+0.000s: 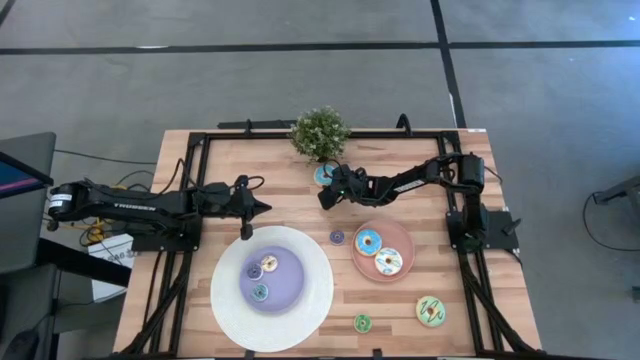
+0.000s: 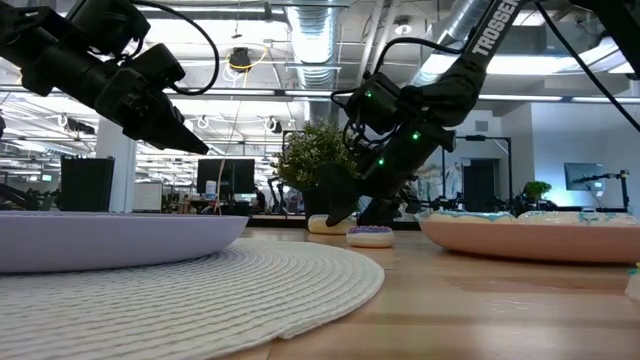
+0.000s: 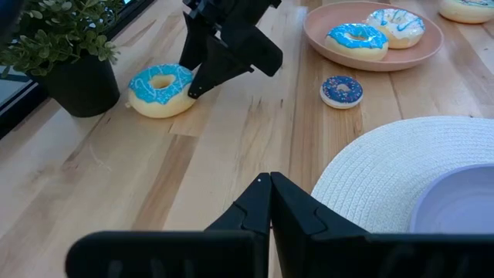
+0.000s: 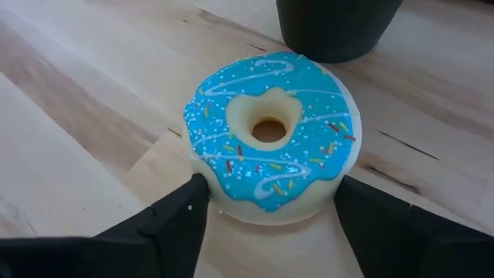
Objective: Pick & Place donuts
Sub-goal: Put the big blue donut on the pink plate
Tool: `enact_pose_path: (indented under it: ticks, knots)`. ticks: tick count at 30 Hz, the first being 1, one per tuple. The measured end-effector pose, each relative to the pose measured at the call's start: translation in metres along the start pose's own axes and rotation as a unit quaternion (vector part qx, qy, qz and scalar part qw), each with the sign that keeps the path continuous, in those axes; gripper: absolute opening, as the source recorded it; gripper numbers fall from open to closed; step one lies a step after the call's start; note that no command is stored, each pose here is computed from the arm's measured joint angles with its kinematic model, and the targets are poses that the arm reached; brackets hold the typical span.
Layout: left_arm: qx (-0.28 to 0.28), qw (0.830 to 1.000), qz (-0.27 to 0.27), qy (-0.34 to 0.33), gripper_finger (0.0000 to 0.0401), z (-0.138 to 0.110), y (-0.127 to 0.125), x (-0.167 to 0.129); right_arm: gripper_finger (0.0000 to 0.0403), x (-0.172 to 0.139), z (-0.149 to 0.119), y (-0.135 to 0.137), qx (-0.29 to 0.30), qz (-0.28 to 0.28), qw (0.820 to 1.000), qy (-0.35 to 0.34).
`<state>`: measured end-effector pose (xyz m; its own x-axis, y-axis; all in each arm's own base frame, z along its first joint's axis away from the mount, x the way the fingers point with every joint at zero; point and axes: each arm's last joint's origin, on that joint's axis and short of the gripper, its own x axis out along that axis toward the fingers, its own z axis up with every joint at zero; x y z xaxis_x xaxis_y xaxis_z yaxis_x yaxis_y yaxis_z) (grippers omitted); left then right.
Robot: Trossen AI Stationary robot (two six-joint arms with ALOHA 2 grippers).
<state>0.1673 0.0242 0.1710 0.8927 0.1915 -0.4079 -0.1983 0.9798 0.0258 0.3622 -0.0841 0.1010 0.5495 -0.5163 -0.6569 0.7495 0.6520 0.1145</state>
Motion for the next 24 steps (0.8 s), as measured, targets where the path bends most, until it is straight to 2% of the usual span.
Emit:
enact_pose_path:
  ticks: [13, 24]
  knots:
    - [0.0, 1.0, -0.008, 0.0, 0.0, 0.0, 0.0, 0.0, 0.0197, 0.0, 0.0, 0.001, 0.0, 0.009, 1.0, 0.005]
    - [0.0, 1.0, -0.007, 0.0, 0.0, 0.0, 0.0, 0.0, 0.018, -0.011, 0.002, 0.008, -0.007, 0.041, 0.999, 0.022]
